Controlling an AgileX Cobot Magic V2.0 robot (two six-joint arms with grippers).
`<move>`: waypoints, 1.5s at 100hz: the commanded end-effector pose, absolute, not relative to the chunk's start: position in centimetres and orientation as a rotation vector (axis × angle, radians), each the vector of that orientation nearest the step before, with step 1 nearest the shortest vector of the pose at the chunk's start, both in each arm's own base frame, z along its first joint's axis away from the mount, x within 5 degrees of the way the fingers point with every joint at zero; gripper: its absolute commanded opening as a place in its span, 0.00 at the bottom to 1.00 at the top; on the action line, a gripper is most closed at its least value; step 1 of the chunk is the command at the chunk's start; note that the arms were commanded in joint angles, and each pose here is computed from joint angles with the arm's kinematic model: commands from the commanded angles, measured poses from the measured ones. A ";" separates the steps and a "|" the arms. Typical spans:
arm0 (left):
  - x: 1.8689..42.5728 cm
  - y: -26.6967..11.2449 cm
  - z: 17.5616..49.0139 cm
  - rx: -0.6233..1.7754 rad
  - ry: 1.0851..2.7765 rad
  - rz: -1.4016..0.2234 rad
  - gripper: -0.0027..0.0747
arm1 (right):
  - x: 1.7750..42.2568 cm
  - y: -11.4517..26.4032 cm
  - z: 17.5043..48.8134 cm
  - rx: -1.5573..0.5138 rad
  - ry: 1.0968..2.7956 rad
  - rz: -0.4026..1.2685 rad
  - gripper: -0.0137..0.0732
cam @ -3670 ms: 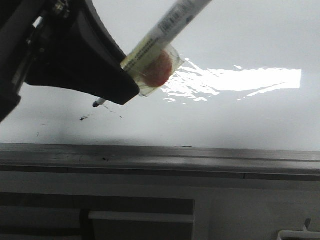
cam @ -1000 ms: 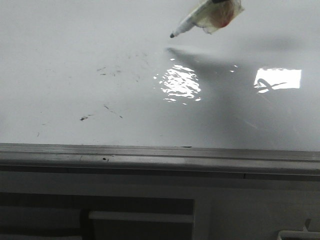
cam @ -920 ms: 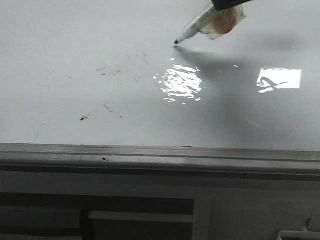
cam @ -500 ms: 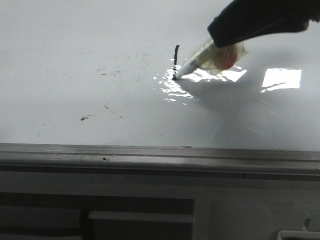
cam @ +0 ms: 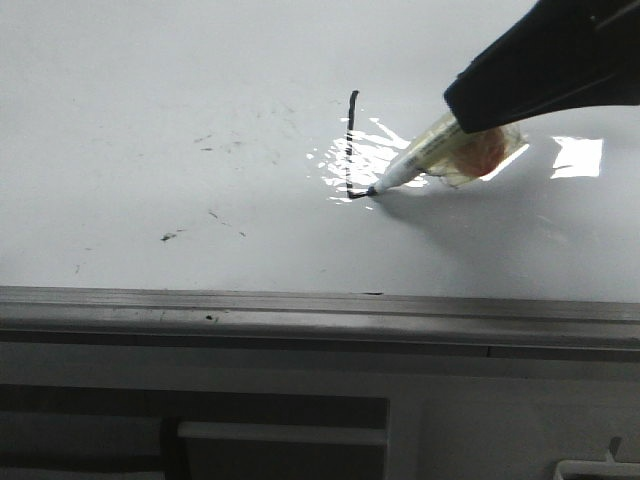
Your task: Write number 5 on whiteboard
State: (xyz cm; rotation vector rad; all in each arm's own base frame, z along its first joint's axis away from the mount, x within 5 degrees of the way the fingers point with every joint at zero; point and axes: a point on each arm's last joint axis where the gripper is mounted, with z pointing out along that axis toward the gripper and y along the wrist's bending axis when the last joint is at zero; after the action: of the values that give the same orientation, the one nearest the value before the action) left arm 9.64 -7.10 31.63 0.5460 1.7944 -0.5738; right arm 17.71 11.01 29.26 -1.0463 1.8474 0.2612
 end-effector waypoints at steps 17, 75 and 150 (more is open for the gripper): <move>9.8 -6.9 33.0 0.475 1.735 -0.588 0.01 | 17.3 9.4 29.9 -1.029 1.914 0.215 0.09; 9.8 -6.9 33.0 0.478 1.736 -0.588 0.01 | 17.9 14.1 31.1 -1.127 1.831 0.349 0.09; 9.8 -6.9 32.9 0.481 1.737 -0.587 0.01 | 19.2 11.7 34.4 -0.993 1.750 0.218 0.09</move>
State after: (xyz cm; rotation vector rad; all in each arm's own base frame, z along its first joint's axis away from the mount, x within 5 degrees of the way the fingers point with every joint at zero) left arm 9.65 -7.09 31.66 0.5425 1.7922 -0.5740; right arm 18.73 11.80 32.71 -1.0672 1.8213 0.2419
